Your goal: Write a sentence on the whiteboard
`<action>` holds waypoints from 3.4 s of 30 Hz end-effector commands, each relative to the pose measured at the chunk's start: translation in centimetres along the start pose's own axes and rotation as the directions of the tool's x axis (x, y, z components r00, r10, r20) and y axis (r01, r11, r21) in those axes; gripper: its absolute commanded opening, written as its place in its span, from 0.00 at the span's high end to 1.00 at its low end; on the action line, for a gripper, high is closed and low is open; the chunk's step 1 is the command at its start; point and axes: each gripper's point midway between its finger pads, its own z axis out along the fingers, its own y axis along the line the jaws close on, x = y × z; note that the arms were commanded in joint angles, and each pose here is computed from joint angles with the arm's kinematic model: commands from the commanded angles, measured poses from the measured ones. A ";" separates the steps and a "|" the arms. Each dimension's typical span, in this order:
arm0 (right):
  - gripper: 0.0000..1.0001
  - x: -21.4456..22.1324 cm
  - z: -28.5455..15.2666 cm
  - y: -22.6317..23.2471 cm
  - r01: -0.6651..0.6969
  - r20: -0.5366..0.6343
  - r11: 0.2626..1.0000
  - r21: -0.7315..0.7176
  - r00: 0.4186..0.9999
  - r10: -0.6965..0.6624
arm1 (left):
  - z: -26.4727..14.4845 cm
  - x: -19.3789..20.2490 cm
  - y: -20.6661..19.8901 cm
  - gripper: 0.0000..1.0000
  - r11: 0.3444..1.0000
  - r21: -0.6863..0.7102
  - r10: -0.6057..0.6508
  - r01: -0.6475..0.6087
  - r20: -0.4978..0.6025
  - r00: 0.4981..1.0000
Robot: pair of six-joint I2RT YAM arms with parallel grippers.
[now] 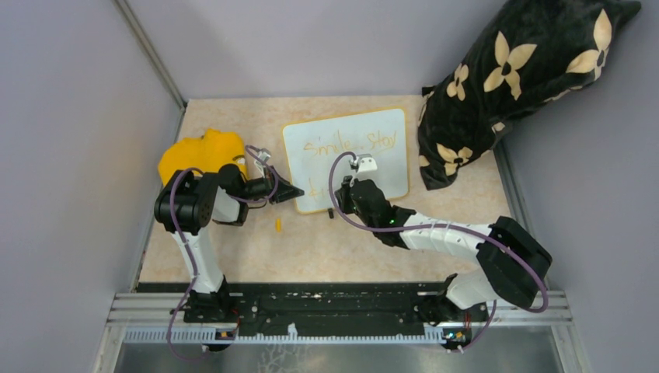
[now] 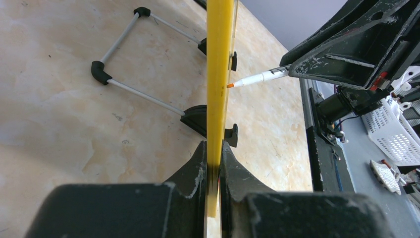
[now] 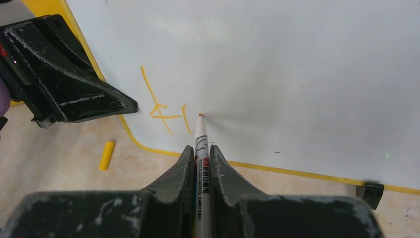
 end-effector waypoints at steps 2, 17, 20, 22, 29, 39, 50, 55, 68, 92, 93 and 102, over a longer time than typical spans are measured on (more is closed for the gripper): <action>1.00 -0.5 0.1 -0.4 -0.033 0.027 0.999 0.008 0.999 0.033 | -0.1 1.1 1.6 1.00 0.996 -0.056 -0.075 0.075 -0.003 0.997; 1.00 -0.6 -0.2 -0.3 -0.042 0.027 0.999 -0.002 0.999 0.042 | -0.1 1.1 1.6 1.00 0.996 -0.057 -0.076 0.075 -0.002 0.997; 1.00 -1.3 0.1 0.1 -0.038 0.038 0.999 -0.002 0.999 0.038 | -0.1 1.1 1.6 1.00 0.996 -0.057 -0.076 0.076 -0.003 0.997; 1.00 -1.9 0.2 0.4 -0.035 0.049 0.999 -0.003 0.998 0.036 | -0.1 1.1 1.6 1.00 0.996 -0.057 -0.074 0.074 -0.002 0.997; 1.00 -3.0 0.7 0.6 -0.033 0.064 0.999 -0.001 0.997 0.033 | -0.1 1.1 1.6 1.00 0.996 -0.055 -0.074 0.074 -0.003 0.997; 1.00 -3.8 0.5 -0.8 -0.047 0.080 0.998 0.030 0.996 0.044 | -0.1 1.1 1.6 1.00 0.996 -0.056 -0.075 0.074 -0.003 0.997; 1.00 -3.0 -0.3 -2.2 -0.056 0.075 0.997 0.052 0.996 0.052 | -0.1 1.1 1.6 1.00 0.996 -0.054 -0.075 0.074 -0.004 0.997; 1.00 -1.9 -0.5 -2.6 -0.054 0.053 0.997 0.050 0.997 0.051 | -0.1 1.1 1.6 1.00 0.996 -0.054 -0.076 0.075 -0.004 0.997; 1.00 -0.8 -1.2 -3.0 -0.066 0.033 0.997 0.044 0.997 0.065 | -0.1 1.1 1.6 1.00 0.996 -0.053 -0.077 0.076 -0.005 0.997; 1.00 -8.6 -4.4 -2.8 0.016 0.242 0.999 0.048 0.970 -0.028 | -0.1 1.1 1.5 1.00 0.996 -0.052 -0.076 0.076 -0.005 0.997; 1.00 -8.7 -4.3 -2.7 0.022 0.243 0.999 0.048 0.970 -0.033 | -0.1 1.2 1.6 1.00 0.996 -0.053 -0.077 0.077 -0.006 0.997; 1.00 -9.7 -2.9 -1.3 0.024 0.247 0.999 0.031 0.968 -0.031 | -0.1 1.2 1.6 1.00 0.995 -0.054 -0.079 0.079 -0.005 0.997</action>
